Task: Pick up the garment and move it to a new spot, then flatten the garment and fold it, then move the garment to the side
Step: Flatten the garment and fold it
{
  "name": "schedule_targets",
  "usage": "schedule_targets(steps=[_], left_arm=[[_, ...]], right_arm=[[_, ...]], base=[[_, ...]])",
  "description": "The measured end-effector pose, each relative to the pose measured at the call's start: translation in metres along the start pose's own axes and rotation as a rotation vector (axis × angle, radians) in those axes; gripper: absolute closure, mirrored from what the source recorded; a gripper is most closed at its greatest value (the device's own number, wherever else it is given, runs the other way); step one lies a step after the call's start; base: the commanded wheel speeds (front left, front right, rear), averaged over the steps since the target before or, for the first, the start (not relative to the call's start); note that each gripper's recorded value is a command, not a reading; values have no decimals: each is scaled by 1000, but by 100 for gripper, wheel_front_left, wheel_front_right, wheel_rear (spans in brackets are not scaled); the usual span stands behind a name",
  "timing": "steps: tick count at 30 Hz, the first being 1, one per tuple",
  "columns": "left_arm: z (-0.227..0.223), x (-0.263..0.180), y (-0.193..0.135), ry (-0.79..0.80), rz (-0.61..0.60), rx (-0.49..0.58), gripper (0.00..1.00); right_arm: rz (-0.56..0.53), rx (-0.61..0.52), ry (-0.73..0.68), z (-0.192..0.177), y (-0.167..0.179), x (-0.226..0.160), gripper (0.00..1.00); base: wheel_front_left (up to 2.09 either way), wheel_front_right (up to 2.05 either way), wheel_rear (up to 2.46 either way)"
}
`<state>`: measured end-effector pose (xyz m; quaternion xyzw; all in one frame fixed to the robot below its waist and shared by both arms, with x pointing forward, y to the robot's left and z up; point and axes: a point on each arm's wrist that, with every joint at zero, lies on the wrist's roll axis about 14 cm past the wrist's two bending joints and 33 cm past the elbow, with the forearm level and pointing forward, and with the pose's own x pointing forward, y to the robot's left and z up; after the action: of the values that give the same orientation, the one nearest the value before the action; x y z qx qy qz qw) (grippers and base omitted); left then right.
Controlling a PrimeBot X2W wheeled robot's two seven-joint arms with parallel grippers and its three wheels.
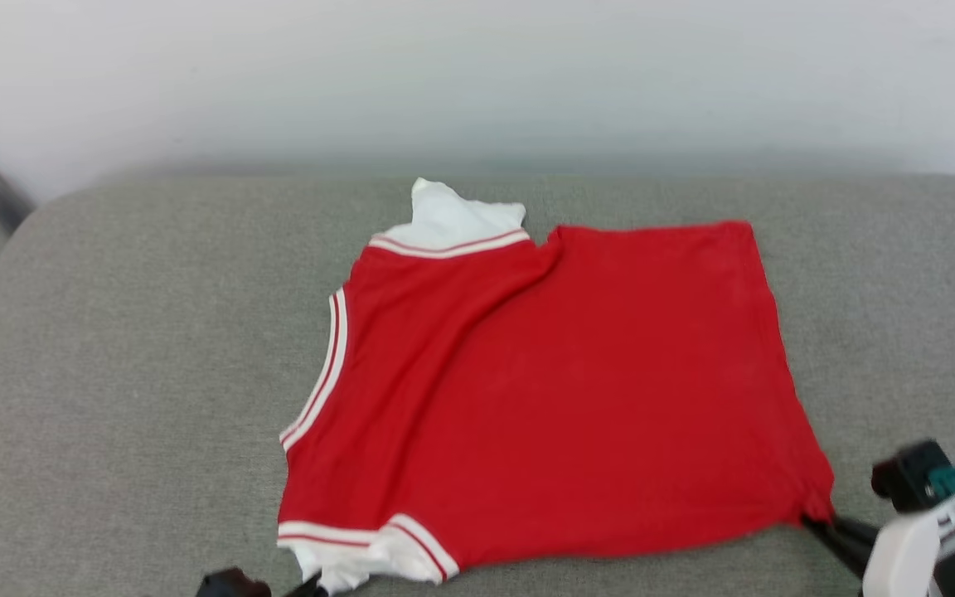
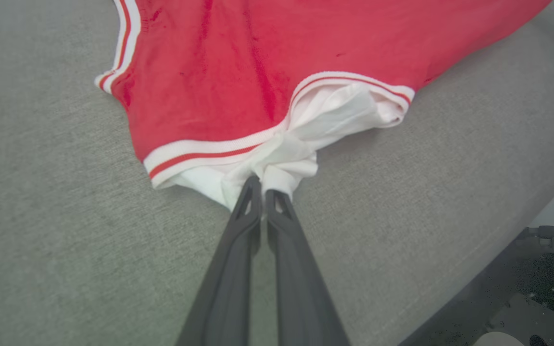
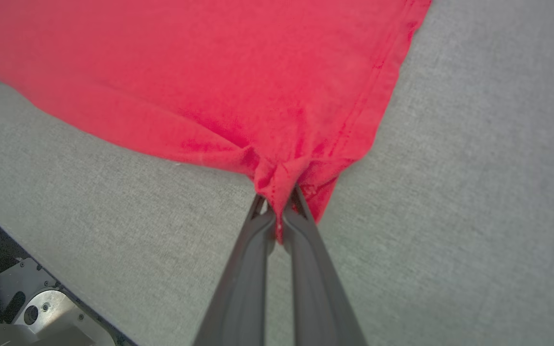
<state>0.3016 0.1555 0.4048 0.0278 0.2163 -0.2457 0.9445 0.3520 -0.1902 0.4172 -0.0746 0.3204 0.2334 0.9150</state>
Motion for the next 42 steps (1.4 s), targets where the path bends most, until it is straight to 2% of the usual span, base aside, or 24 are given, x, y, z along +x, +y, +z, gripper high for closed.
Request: schedule_targets(steps=[5, 11, 18, 26, 33, 38, 42], left_arm=[[-14, -24, -14, 23, 17, -34, 100], [-37, -44, -32, 93, 0, -81, 100], [-37, -47, -31, 112, 0, -76, 100], [19, -16, -2, 16, -25, 93, 100], [51, 24, 26, 13, -56, 197, 100], [56, 55, 47, 48, -65, 228, 100], [42, 78, 54, 99, -81, 230, 100]], right_arm=[[15, 41, 53, -34, 22, -29, 100], [-7, 97, 77, -56, 37, -54, 100], [-47, 117, 77, -55, 35, -63, 100], [-88, 104, 11, -23, 18, -57, 100], [-99, 96, -21, 8, 1, -36, 100], [-93, 98, 17, 13, -9, -12, 100], [-78, 111, 96, 1, -13, 9, 100]], base=[[0, 0, 0], [0, 0, 0], [0, 0, 0], [0, 0, 0], [0, 0, 0], [0, 0, 0], [0, 0, 0]])
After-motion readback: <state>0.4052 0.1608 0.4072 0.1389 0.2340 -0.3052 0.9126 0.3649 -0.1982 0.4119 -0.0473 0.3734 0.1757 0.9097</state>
